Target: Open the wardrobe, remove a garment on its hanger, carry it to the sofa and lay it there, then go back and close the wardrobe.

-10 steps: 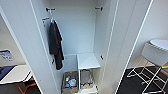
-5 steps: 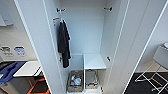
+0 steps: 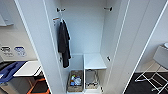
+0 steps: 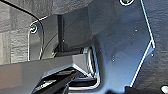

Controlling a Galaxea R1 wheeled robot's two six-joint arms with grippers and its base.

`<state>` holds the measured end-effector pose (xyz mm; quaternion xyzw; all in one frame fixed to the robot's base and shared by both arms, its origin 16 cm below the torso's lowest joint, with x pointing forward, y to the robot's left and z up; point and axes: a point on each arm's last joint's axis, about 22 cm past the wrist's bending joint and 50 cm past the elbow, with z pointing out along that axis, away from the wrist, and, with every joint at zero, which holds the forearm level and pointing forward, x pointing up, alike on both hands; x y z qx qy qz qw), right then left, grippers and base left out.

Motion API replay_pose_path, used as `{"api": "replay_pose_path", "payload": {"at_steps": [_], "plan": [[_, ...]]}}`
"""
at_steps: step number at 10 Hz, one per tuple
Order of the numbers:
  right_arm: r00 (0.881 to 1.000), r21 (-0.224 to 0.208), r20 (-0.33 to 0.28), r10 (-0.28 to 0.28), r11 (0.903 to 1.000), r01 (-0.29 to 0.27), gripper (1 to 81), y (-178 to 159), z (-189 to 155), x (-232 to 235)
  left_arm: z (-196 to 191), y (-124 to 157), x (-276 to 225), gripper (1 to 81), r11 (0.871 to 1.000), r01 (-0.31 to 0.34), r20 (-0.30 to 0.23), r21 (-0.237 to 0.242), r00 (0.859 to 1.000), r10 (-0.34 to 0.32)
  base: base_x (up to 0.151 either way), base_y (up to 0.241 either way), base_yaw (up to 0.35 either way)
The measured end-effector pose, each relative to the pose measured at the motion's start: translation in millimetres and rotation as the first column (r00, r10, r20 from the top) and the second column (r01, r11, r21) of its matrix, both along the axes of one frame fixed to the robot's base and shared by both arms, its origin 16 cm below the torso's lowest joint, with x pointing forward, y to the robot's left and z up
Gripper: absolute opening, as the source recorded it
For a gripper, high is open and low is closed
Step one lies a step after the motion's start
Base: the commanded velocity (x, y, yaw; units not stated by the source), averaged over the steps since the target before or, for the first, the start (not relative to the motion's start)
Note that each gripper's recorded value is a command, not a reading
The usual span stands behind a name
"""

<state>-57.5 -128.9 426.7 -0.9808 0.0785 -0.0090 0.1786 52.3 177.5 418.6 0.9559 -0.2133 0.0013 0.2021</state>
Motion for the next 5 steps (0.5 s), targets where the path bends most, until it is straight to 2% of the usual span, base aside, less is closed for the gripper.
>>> {"api": "replay_pose_path", "payload": {"at_steps": [2, 5], "plan": [[1.0, 0.0, 0.0, 0.0, 1.0, 0.0, 81.1, -0.4, 0.0, -0.1, 0.0, 0.1, -0.3, 81.1, 1.0, 0.0, 0.0, 0.0, 1.0, 0.0, 0.0, 0.0, 0.0], [1.0, 0.001, -0.012, 0.0, 1.0, 0.0, 81.1, 0.8, 0.5, -11.0, 0.4, 1.1, -12.3, 81.1, 1.0, 0.0, -0.01, 0.001, 1.0, 0.0, 0.092, 0.0, 0.0]]}}
